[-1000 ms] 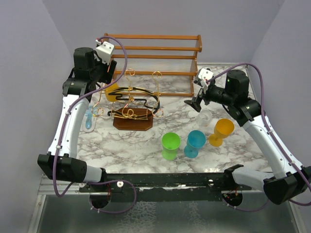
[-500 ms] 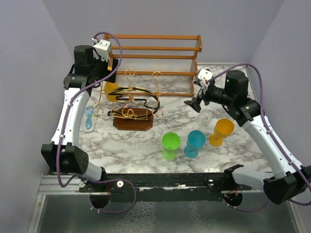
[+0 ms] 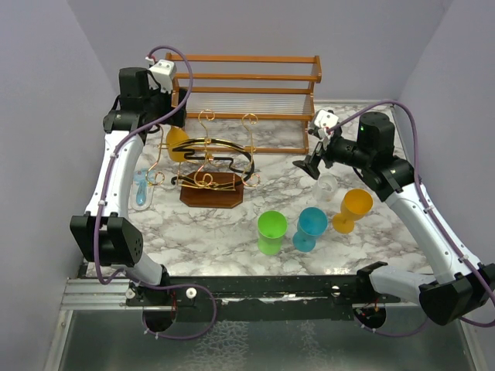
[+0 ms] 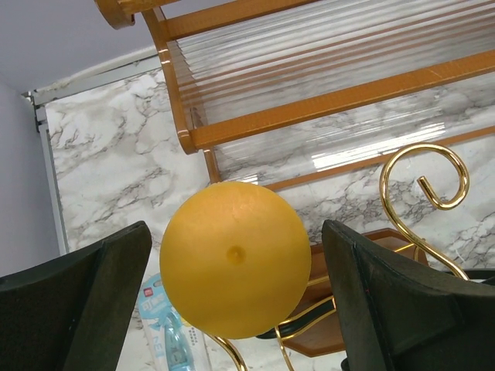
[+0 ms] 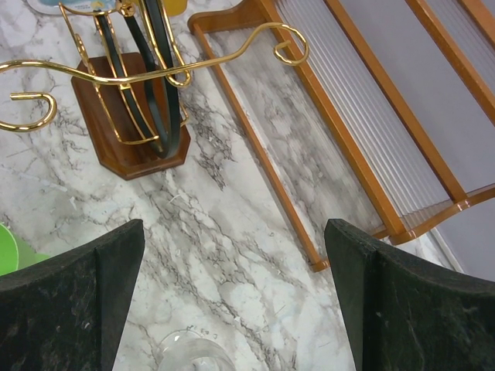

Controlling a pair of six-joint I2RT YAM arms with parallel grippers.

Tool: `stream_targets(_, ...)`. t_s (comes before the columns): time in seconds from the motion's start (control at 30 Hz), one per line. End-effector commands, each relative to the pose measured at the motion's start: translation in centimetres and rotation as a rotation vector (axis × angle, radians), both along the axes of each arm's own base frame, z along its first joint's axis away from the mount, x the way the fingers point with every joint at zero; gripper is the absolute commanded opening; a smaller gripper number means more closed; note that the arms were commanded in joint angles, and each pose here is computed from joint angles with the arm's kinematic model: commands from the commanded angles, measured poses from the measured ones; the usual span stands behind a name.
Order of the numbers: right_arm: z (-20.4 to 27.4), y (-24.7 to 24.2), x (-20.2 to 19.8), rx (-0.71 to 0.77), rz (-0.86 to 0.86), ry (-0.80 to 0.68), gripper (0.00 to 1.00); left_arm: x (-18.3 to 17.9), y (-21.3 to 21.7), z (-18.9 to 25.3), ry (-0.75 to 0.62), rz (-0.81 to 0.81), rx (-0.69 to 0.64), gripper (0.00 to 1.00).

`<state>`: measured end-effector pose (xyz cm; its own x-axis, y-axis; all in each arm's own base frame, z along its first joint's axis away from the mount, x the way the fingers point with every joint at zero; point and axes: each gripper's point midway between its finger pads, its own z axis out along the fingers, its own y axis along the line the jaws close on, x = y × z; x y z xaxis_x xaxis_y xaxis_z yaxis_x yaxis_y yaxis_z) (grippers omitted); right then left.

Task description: Place the wine glass upside down on the wine glass rack

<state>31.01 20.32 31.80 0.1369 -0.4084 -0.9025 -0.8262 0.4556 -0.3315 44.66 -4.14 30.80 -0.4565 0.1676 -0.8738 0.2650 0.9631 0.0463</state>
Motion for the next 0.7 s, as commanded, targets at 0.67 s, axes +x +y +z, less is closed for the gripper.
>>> stream_targets(0.67, 0.04, 0.3, 0.06, 0.001, 0.018, -0.018, 0.99, 0.44, -0.17, 0.94, -0.004, -0.013, -0.091, 0.89)
